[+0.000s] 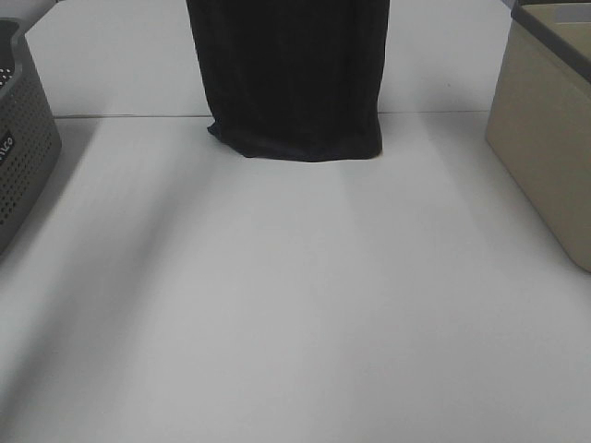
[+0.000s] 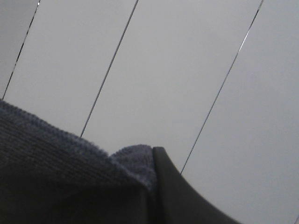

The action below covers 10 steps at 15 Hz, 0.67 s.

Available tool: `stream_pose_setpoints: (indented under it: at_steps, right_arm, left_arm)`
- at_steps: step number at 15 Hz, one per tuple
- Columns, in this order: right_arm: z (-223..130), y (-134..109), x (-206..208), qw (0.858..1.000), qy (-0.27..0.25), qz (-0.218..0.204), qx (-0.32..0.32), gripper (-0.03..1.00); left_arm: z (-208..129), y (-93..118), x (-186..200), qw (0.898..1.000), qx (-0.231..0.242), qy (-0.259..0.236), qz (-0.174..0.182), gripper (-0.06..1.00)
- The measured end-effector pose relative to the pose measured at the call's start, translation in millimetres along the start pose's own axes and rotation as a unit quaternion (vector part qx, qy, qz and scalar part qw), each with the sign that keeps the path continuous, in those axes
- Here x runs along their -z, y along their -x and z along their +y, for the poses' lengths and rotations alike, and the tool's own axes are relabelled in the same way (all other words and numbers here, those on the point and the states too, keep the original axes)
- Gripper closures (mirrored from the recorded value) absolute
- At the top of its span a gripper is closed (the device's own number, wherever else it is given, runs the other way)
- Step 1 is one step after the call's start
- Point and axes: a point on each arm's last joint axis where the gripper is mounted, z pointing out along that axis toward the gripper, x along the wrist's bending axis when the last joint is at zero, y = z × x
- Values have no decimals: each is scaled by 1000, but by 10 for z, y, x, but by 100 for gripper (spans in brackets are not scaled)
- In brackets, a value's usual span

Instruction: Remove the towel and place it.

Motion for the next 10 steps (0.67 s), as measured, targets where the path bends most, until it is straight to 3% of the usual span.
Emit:
stream_pose_setpoints:
  at_steps: [3, 5, 6, 7, 8, 10]
  right_arm:
    - [-143, -32, 12, 995, -80, 14, -51, 95]
    - [-227, -67, 75, 982, -160, 33, -98, 95]
    - [-213, -66, 131, 973, -193, 44, -117, 95]
    - [-33, -8, 300, 958, -235, 63, -153, 95]
    - [22, 11, 352, 954, -245, 68, -160, 95]
    - [219, 72, 541, 941, -275, 87, -177, 95]
  left_arm:
    - [-116, 107, 12, 996, 29, -64, -55, 94]
    - [-140, 159, 79, 981, 71, -136, -119, 94]
    - [-110, 188, 141, 967, 91, -176, -162, 94]
    - [34, 130, 308, 935, 119, -238, -236, 94]
    - [87, 90, 352, 928, 124, -249, -248, 94]
    - [291, -86, 561, 893, 164, -301, -291, 94]
